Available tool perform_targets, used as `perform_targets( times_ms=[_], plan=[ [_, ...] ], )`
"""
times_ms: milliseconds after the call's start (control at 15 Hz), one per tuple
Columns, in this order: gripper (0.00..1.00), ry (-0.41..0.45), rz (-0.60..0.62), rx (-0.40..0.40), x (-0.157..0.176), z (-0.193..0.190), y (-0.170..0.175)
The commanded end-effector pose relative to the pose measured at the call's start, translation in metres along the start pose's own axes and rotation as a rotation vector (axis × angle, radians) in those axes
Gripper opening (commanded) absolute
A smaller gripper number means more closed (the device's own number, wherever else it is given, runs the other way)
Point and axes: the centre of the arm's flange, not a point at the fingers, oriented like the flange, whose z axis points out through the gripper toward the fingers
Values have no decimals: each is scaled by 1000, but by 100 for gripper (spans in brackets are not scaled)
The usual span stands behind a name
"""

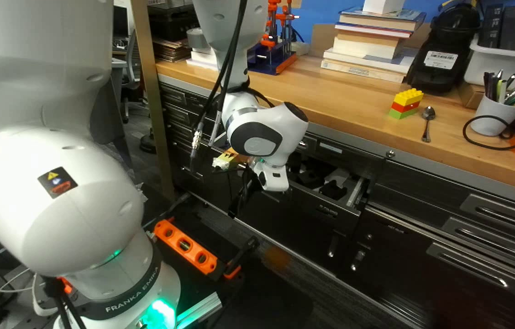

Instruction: Put the black objects from the countertop in the drawer and close the drawer.

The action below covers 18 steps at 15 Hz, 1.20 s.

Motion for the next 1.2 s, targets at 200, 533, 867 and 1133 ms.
perform_targets(
  times_ms=[200,533,867,1133],
  plan=[
    [100,170,62,123,21,4,-27],
    [100,268,67,244,38,0,-44],
    [100,327,25,335,55,-7,-80],
    [100,336,-22,378,70,-14,-116]
  ],
)
